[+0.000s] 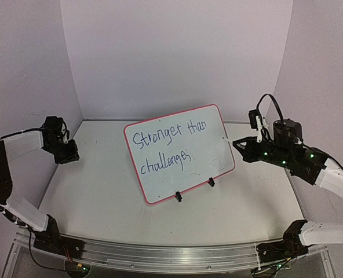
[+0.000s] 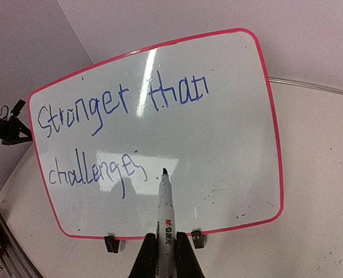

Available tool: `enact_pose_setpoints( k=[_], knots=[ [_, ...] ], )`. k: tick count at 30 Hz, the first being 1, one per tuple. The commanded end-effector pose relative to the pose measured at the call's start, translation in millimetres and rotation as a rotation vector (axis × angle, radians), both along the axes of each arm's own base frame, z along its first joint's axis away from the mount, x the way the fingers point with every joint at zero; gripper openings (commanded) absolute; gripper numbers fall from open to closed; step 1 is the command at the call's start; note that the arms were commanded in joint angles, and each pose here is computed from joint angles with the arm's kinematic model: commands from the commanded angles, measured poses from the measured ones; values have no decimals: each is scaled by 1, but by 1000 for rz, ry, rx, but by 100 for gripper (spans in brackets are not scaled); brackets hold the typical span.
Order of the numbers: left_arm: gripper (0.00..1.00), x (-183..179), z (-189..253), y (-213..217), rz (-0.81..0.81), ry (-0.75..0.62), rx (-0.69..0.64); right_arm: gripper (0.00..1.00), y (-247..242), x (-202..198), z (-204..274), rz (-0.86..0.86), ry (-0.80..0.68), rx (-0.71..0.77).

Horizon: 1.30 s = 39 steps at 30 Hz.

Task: Write a sentence on the whiteboard
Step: Pick up the pen cap from the center of the board, then insert the pen cap into the whiteboard marker.

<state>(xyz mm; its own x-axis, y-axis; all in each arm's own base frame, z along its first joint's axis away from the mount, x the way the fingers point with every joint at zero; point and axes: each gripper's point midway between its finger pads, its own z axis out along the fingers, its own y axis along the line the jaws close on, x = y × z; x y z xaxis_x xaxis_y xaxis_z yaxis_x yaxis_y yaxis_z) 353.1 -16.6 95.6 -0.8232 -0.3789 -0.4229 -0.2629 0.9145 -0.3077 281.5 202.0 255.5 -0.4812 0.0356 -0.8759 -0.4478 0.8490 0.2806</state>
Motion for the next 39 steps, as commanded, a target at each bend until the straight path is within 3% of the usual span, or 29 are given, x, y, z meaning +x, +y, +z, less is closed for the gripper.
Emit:
enact_pose_setpoints(
  k=[1, 10, 13, 16, 21, 30, 39],
  knots=[
    [0, 23, 96, -22, -136, -259, 16, 0, -14, 12, 16, -92, 17, -71],
    [0, 8, 199, -130, -579, -490, 87, 0, -4, 22, 23, -34, 81, -123],
    [0, -9, 222, -162, -735, -546, 83, 0, -11, 18, 21, -41, 120, -169],
    [0, -38, 234, -201, -930, -595, 58, 0, 2, 2, 28, 74, 138, -149],
    [0, -99, 219, -269, -1216, -530, -4, 0, 30, -37, 41, 324, 221, -62],
    [0, -177, 188, -349, -1549, -458, -92, 0, 80, -86, 51, 709, 429, 140],
    [0, -216, 162, -379, -1742, -407, -202, 0, 94, -101, 45, 834, 559, 223]
  ],
)
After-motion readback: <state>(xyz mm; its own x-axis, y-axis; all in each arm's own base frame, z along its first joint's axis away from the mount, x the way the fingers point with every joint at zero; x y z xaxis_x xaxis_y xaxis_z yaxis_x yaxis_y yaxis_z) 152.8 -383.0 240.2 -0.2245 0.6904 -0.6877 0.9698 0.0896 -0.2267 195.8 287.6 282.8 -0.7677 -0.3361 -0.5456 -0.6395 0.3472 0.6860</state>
